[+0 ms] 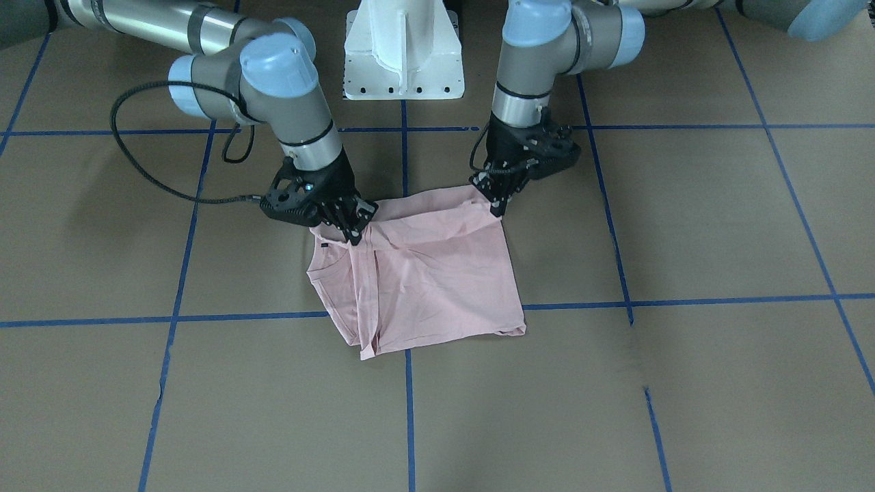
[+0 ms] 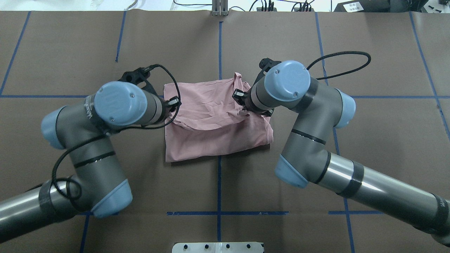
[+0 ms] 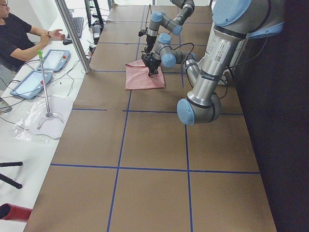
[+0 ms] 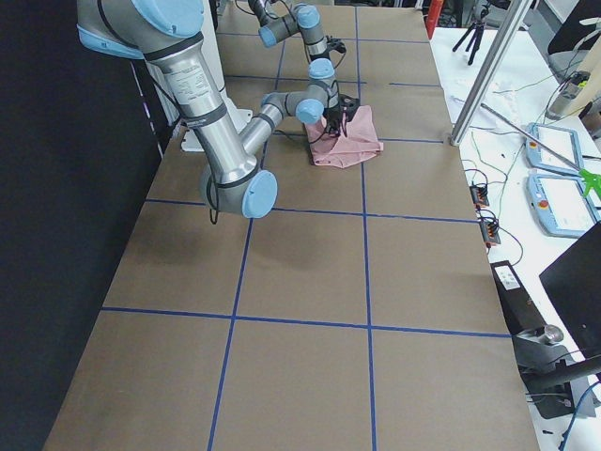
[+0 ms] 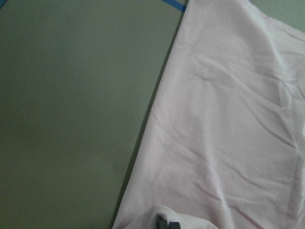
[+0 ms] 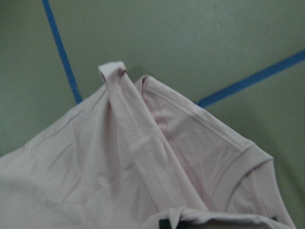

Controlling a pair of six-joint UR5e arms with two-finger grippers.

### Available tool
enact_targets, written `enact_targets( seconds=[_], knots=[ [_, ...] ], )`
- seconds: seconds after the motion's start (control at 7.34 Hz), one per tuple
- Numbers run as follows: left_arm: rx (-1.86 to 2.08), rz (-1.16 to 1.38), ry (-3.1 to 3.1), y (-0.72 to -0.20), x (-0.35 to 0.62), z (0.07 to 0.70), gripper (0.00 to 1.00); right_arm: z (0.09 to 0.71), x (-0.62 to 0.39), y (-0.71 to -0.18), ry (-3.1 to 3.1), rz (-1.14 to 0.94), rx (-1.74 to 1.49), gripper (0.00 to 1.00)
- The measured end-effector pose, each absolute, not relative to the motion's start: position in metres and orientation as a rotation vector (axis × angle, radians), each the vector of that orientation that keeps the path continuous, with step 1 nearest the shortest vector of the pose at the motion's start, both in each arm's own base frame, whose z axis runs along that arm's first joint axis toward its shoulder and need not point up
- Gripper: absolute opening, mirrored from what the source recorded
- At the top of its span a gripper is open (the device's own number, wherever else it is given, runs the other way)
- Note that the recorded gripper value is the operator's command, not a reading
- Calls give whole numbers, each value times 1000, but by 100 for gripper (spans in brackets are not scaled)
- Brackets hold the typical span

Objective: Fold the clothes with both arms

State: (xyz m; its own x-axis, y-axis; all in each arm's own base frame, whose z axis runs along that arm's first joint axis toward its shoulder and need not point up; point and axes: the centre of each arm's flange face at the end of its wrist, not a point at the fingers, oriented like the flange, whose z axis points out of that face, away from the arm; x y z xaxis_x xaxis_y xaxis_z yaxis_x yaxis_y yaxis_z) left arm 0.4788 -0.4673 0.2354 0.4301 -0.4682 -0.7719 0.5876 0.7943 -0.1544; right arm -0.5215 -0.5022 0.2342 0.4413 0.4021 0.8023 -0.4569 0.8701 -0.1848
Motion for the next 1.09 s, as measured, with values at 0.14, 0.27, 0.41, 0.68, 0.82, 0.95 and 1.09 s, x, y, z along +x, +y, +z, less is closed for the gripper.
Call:
enact_targets(
  seconds=[0.14, 0.27, 0.41, 0.68, 0.82, 0.95, 1.09],
  knots=[
    [188, -698, 905, -521, 476, 254, 99, 239, -532, -550, -963, 560, 83, 100],
    [228, -711, 896, -565, 473, 284, 100, 241, -539, -594, -944, 573, 109, 100],
    [263, -701, 887, -592, 470, 310, 100, 240, -539, -631, -920, 574, 136, 100],
    [290, -689, 881, -611, 464, 327, 100, 240, -521, -673, -888, 561, 178, 100],
    [294, -687, 882, -614, 461, 328, 100, 243, -509, -686, -877, 553, 190, 100],
    [290, -665, 886, -618, 454, 328, 100, 246, -489, -700, -869, 532, 196, 100],
    [279, -611, 893, -627, 437, 326, 100, 251, -458, -715, -861, 500, 186, 100]
  ],
)
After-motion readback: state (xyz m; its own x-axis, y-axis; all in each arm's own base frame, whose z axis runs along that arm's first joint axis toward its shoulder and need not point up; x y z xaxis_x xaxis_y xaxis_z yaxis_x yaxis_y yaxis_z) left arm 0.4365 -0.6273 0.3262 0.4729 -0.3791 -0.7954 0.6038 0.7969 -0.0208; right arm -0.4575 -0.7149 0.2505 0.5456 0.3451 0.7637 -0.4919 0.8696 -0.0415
